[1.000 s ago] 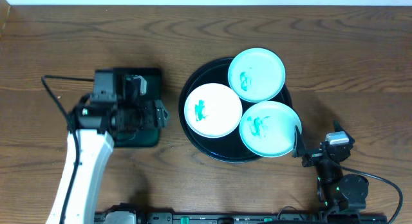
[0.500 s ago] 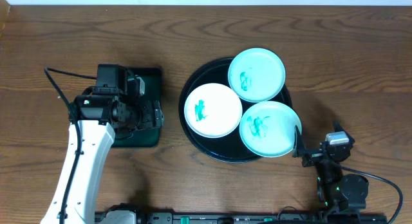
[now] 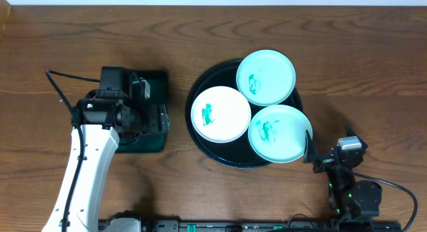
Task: Clean dirty plates on tray and stack at the side
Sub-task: 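Lower the left gripper into the water tray over the green sponge, then move the right gripper to the top pale green plate and grip its rim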
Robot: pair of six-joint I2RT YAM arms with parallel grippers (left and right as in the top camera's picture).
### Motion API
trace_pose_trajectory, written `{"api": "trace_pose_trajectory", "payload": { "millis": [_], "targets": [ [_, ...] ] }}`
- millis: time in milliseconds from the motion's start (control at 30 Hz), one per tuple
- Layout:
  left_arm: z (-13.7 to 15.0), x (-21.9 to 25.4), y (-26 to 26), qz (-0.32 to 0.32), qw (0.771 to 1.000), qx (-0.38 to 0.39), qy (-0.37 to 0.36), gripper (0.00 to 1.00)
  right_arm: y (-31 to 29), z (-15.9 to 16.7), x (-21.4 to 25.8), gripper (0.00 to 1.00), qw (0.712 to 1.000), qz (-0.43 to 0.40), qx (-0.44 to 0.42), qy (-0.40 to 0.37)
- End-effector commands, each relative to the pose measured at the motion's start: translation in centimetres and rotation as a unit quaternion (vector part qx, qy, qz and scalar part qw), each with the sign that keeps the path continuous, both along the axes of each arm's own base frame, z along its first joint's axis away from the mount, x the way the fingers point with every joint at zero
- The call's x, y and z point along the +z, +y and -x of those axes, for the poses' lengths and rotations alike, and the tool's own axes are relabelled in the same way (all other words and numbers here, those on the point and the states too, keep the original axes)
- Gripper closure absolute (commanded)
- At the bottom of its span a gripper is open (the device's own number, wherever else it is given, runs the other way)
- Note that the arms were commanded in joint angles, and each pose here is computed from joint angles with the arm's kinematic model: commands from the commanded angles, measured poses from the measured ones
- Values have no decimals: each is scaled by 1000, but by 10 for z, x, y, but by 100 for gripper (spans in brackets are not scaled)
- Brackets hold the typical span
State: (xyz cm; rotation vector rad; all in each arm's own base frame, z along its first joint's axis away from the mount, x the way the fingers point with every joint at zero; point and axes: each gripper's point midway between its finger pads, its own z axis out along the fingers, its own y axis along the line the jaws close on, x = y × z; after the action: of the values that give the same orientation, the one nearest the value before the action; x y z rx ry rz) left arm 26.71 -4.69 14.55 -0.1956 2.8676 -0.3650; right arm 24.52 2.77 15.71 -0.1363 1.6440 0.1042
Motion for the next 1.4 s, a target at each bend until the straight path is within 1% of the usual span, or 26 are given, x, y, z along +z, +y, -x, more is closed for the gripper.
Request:
{"api": "trace_pose_trajectory", "payload": {
  "millis": [0, 100, 233, 467, 567, 667, 833, 933, 1067, 1233, 1367],
  "targets": [
    [-5, 7, 4, -9, 1000, 0, -12, 18, 10, 2, 0, 1, 997, -70, 25, 11],
    [-7, 7, 4, -9, 1000, 0, -16, 18, 27, 6, 3, 1, 986, -151, 71, 28],
    [-7, 7, 4, -9, 1000, 0, -16, 18, 53, 17, 4, 1, 968, -195, 146, 52],
    [-7, 7, 4, -9, 1000, 0, -17, 18, 86, 41, 22, 1, 944, -192, 263, 57],
    [-11, 8, 4, -9, 1000, 1, -24, 17, 88, 45, 39, 1, 943, -186, 270, 47],
    [-13, 9, 4, -9, 1000, 1, -29, 17, 88, 47, 55, 1, 948, -164, 271, 44],
    [-13, 9, 4, -9, 1000, 1, -29, 18, 87, 40, 78, 1, 952, -131, 264, 80],
    [-13, 9, 4, -9, 1000, 1, -29, 17, 85, 28, 87, 1, 948, -137, 250, 140],
    [-13, 9, 4, -8, 1000, 1, -28, 18, 85, 11, 90, 1, 928, -157, 235, 242],
    [-12, 9, 4, -8, 1000, 1, -28, 18, 86, -8, 83, 1, 882, -179, 209, 383],
    [-13, 9, 4, -8, 1000, 1, -29, 18, 81, -22, 60, 1, 849, -136, 168, 483]
  ]
}}
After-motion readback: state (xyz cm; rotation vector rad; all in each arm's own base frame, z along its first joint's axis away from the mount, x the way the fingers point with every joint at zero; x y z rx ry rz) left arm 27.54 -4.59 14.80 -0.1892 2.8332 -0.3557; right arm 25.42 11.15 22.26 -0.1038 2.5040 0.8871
